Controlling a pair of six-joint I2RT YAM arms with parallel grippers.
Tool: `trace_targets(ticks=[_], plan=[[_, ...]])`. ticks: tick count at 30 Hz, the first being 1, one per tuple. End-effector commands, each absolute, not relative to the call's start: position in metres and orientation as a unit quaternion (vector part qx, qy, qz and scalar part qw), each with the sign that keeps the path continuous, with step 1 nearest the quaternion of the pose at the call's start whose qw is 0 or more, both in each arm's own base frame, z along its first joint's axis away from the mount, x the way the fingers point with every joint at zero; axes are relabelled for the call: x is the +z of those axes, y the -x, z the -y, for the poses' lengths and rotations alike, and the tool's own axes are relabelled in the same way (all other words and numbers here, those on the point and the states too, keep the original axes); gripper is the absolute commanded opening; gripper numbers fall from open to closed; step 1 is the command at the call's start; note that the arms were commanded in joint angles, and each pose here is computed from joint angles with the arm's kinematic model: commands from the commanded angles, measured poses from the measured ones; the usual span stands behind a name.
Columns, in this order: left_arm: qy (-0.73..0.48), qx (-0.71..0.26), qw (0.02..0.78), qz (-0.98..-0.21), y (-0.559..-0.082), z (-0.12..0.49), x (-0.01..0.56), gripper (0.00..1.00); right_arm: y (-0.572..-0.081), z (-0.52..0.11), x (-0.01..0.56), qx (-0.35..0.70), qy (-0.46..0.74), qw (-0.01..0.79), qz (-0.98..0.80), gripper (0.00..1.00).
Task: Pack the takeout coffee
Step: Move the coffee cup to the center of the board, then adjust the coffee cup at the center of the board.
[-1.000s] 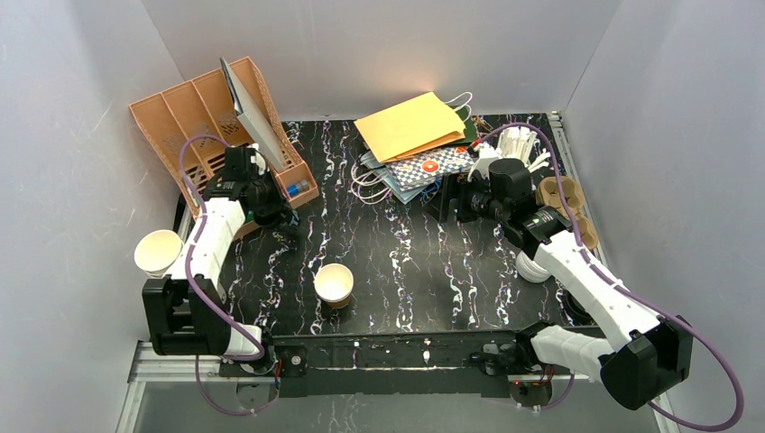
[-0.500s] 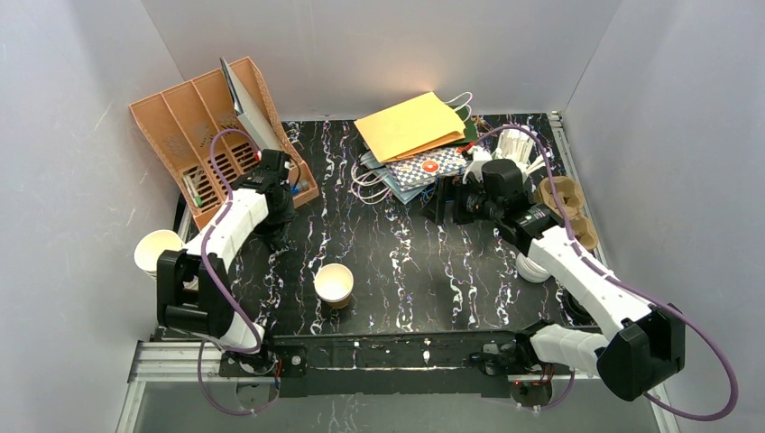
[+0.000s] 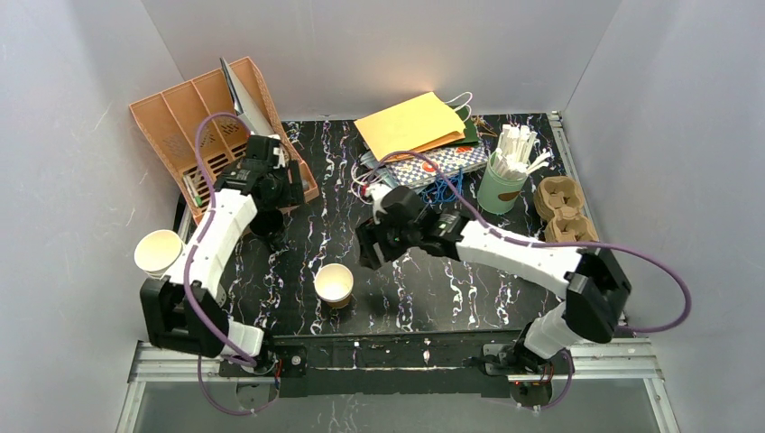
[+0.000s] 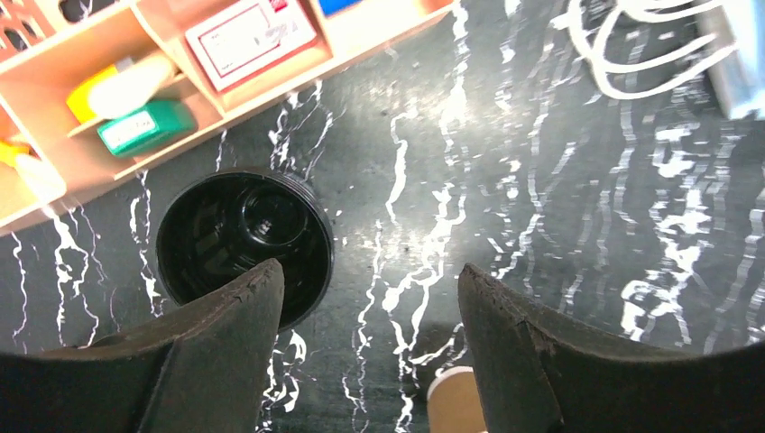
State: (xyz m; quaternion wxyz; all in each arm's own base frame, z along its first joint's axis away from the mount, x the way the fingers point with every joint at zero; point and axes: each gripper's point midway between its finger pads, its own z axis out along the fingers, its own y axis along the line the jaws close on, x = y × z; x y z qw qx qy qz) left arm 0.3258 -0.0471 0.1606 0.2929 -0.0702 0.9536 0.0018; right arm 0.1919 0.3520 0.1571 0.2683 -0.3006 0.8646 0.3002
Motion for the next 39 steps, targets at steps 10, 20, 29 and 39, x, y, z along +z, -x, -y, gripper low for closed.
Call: trace_targets(ticks=[10,20,29,39], plan=[[0.041,-0.021,0.358,-0.932,-0.291,0.045,0.248,0.71,-0.188,-0.416,0.126,0.261,0.33,0.26,-0.869,0.54],[0.083,0.014,0.417,-0.905,-0.281,0.023,0.272,0.7,-0.213,-0.419,0.126,0.19,0.297,0.297,-0.887,0.55],[0.044,-0.094,0.39,-0.915,-0.264,0.063,0.266,0.7,-0.186,-0.416,0.172,0.262,0.33,0.314,-0.851,0.55],[0.038,-0.112,0.382,-0.916,-0.252,0.068,0.262,0.7,-0.164,-0.433,0.138,0.254,0.372,0.255,-0.855,0.54]])
